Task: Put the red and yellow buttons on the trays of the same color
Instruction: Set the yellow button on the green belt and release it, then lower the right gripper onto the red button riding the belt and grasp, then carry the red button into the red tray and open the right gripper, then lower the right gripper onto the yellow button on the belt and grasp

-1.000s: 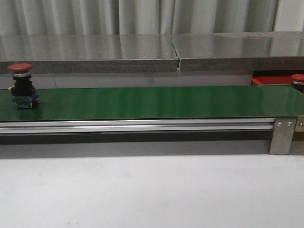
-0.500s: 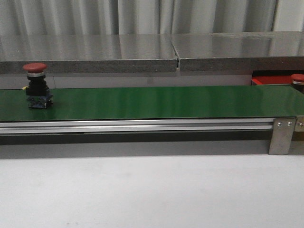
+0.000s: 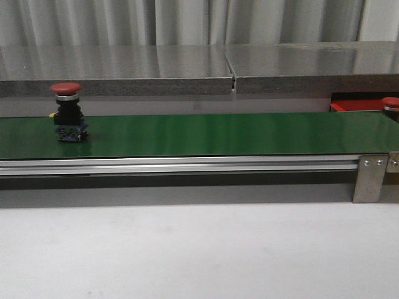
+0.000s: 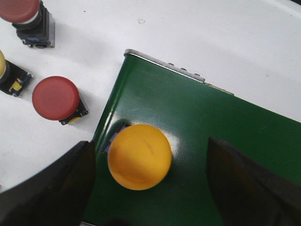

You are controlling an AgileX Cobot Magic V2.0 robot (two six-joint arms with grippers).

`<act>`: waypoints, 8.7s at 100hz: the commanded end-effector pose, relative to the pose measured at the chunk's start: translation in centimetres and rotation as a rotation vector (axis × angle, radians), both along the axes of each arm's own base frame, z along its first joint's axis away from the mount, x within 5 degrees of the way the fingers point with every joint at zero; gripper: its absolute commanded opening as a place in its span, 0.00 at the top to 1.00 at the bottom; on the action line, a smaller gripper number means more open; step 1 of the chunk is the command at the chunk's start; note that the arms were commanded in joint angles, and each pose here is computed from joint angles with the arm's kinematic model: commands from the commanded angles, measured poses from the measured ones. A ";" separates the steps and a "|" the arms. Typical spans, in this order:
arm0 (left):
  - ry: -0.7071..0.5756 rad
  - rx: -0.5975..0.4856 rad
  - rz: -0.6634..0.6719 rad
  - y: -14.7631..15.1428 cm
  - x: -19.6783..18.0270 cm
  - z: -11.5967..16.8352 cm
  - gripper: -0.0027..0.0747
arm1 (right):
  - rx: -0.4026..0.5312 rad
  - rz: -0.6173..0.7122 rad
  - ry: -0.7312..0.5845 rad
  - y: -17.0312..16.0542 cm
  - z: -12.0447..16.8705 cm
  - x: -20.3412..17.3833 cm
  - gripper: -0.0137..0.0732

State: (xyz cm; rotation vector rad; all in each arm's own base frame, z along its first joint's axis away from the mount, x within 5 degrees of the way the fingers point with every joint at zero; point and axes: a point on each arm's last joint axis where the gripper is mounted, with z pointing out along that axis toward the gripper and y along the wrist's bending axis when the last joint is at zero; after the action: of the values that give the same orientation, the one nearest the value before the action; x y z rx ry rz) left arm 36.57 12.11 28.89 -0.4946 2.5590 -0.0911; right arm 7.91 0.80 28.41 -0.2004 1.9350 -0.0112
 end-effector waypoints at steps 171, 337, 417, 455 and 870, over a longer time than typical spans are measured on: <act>-0.658 0.074 -0.576 -16.0 -24.6 5.1 0.99 | -0.012 -0.007 -0.072 -0.1 1.3 0.2 0.92; -0.729 0.075 -0.569 -15.5 -27.3 4.3 0.99 | 0.040 0.446 0.599 12.3 7.8 25.0 0.16; -0.729 0.075 -0.569 -15.5 -27.3 4.3 0.99 | 0.009 0.446 0.618 15.7 2.9 32.3 0.21; -0.729 0.075 -0.569 -15.5 -27.3 4.3 0.99 | -0.011 0.432 0.597 15.2 3.3 32.4 0.60; -0.727 0.075 -0.569 -15.5 -27.3 4.3 0.99 | 0.047 0.346 0.588 7.5 5.0 27.2 0.10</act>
State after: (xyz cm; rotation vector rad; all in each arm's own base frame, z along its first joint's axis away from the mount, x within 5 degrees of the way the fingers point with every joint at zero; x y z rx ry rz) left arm 9.08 -3.35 31.73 0.3092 1.9842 -0.2927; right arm 35.01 7.42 30.91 -0.4952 2.5244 0.3589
